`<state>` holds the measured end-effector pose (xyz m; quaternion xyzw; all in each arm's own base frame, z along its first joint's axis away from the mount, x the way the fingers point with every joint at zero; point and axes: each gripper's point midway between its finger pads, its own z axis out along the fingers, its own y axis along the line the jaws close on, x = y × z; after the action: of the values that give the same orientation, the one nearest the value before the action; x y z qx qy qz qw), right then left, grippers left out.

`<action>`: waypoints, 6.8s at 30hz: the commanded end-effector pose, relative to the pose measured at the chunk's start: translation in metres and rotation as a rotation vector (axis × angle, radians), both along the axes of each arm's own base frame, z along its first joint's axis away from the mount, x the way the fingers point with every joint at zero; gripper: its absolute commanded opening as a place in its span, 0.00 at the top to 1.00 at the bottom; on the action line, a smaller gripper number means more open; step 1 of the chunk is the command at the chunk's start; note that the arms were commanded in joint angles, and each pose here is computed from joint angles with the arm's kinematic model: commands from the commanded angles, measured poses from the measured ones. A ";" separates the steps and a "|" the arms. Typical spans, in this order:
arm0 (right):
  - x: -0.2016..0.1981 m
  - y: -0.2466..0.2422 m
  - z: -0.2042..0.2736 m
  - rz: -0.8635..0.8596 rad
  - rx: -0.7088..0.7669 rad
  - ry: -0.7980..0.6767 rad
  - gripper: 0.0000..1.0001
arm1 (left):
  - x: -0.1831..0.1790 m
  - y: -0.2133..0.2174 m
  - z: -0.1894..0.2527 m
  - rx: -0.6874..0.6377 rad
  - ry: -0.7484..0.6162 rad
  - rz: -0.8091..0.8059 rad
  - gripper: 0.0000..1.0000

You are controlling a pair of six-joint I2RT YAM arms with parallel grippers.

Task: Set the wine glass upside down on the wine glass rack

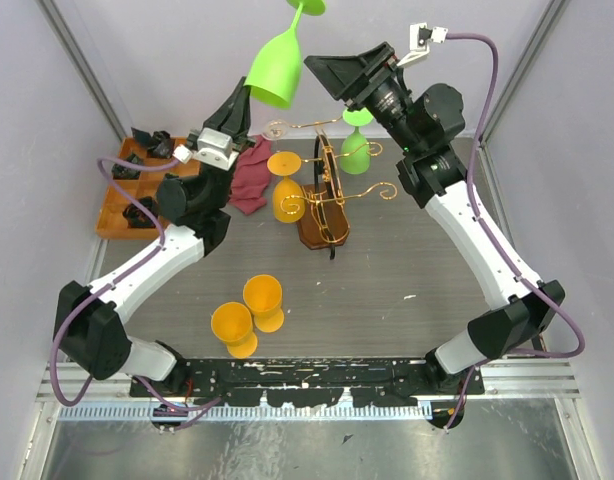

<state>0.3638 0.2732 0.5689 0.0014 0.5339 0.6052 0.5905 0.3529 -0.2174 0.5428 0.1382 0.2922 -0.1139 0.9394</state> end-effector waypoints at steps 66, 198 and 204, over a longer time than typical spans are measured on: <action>0.032 0.009 0.031 0.076 0.100 -0.298 0.99 | -0.011 -0.033 -0.036 -0.084 0.053 -0.156 0.68; 0.088 -0.149 -0.287 -0.262 -0.683 -0.460 0.99 | 0.045 0.031 -0.161 0.066 0.738 0.109 0.33; 0.083 -0.139 -0.298 -0.239 -0.725 -0.449 0.99 | 0.043 0.031 -0.161 0.068 0.741 0.104 0.33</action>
<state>0.4549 0.1291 0.2504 -0.2489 0.5890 0.3192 0.6994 0.3978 -0.1892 0.3634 0.1127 0.6400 -0.0925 0.7544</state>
